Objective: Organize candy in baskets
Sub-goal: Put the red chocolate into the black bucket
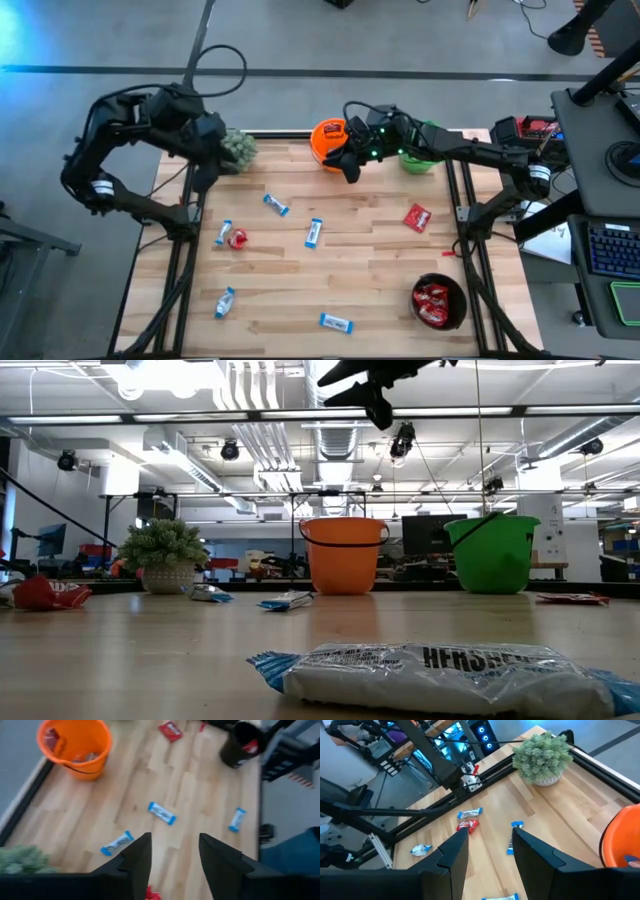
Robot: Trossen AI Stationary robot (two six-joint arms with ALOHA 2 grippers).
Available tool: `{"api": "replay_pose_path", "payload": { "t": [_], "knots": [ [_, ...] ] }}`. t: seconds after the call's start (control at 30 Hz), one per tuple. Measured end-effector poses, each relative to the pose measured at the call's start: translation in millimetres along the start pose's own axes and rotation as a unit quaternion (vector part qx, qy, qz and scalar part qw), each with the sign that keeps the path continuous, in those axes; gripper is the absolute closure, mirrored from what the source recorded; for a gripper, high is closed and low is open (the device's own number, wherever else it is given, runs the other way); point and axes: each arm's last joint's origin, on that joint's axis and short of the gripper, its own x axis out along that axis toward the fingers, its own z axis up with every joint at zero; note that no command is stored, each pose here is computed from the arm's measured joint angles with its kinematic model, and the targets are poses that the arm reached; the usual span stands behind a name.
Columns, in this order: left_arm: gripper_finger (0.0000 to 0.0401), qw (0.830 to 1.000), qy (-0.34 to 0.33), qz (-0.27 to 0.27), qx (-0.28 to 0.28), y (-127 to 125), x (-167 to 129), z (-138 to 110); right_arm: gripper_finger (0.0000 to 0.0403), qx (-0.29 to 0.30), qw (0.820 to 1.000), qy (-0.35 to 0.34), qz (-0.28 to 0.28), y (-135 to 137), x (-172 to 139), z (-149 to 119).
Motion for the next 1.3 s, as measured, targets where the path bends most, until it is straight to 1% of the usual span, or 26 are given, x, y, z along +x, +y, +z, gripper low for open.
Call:
{"api": "replay_pose_path", "payload": {
  "t": [0.1,0.17,0.23,0.37,0.5,0.6,0.73,0.93,1.17,1.3],
  "knots": [
    [0.0232,1.0,-0.007,-0.014,-0.011,-2,-6,-4,0.0262,-0.001,1.0,-0.003,-0.008,3,1,-1],
    [0.0216,1.0,-0.012,-0.013,-0.014,-2,-9,-6,0.0262,-0.002,1.0,-0.004,-0.012,6,2,-3],
    [0.0207,1.0,-0.018,0.0,-0.024,-2,-12,-8,0.0262,-0.004,1.0,-0.003,-0.01,9,3,-4],
    [0.0205,0.998,-0.032,0.045,-0.044,1,-19,-17,0.0262,-0.004,1.0,0.002,-0.002,15,5,-7],
    [0.0209,0.993,-0.039,0.085,-0.066,4,-24,-34,0.0262,0.011,1.0,0.001,-0.007,20,6,-9],
    [0.0209,0.99,-0.032,0.093,-0.101,7,-24,-52,0.0262,0.01,1.0,-0.001,-0.012,24,7,-11],
    [0.0209,0.985,-0.013,0.098,-0.139,11,-17,-79,0.0262,0.01,1.0,0.001,-0.009,26,8,-12],
    [0.0209,0.98,0.016,0.106,-0.169,17,-2,-110,0.0262,0.026,1.0,0.001,-0.01,26,8,-12],
    [0.021,0.972,0.051,0.119,-0.194,25,22,-138,0.0262,0.027,1.0,0.001,-0.009,26,8,-12],
    [0.021,0.97,0.054,0.12,-0.206,30,42,-148,0.0262,0.027,1.0,0.001,-0.009,26,8,-12]
  ]
}}
